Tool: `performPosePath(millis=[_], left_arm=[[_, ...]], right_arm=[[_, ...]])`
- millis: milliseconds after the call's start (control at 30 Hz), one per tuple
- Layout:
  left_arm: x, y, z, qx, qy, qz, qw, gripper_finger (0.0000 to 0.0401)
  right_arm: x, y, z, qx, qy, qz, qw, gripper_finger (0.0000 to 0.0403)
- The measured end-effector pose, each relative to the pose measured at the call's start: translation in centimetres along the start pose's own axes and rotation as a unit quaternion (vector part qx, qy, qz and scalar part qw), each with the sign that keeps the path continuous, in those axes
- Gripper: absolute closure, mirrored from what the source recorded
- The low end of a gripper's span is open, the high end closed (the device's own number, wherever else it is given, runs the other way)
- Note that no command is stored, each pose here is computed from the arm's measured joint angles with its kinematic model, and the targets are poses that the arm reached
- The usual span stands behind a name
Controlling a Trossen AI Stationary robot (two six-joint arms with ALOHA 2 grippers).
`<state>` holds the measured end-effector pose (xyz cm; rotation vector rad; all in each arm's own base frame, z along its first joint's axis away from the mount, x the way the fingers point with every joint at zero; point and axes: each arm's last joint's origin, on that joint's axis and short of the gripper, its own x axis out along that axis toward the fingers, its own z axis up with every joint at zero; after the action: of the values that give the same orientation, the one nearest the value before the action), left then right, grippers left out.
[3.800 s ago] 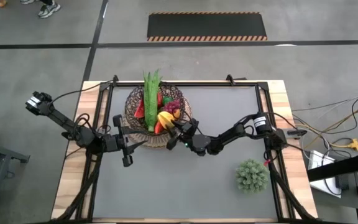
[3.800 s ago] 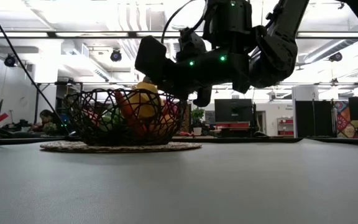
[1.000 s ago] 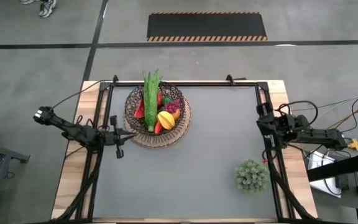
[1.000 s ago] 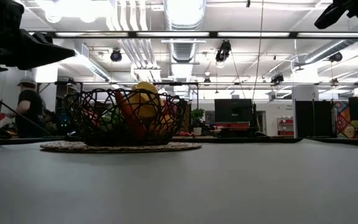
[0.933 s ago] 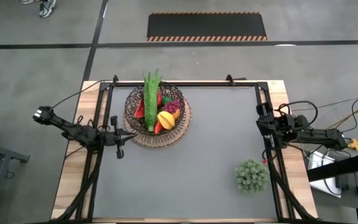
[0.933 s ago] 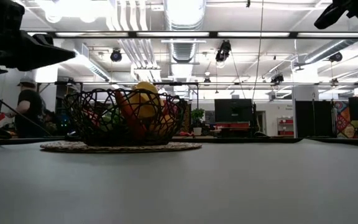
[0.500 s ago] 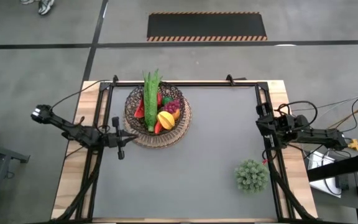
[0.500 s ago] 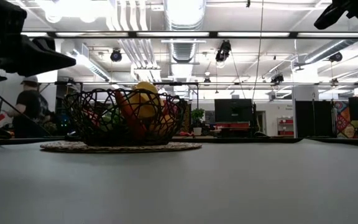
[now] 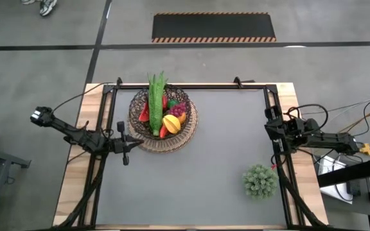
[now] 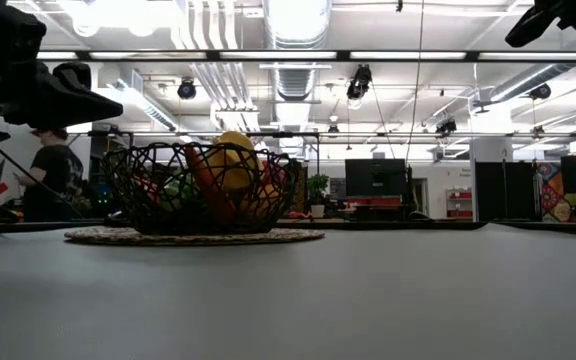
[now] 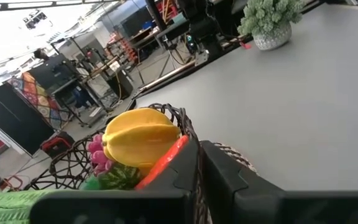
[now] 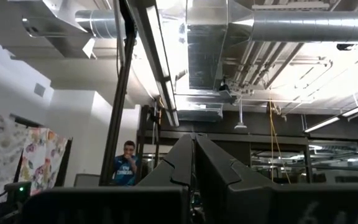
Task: Build produce basket
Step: Return to home position
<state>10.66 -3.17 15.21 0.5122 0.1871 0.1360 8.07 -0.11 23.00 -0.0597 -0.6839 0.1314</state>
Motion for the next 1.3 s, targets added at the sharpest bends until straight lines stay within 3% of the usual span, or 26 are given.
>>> performPosePath(millis=[1300], left_arm=[[0.27,-0.36,-0.33,0.015,0.02,-0.009,1.0,0.0397]], right_arm=[[0.01,0.0,0.02,0.0,0.0,0.0,1.0,0.0394]])
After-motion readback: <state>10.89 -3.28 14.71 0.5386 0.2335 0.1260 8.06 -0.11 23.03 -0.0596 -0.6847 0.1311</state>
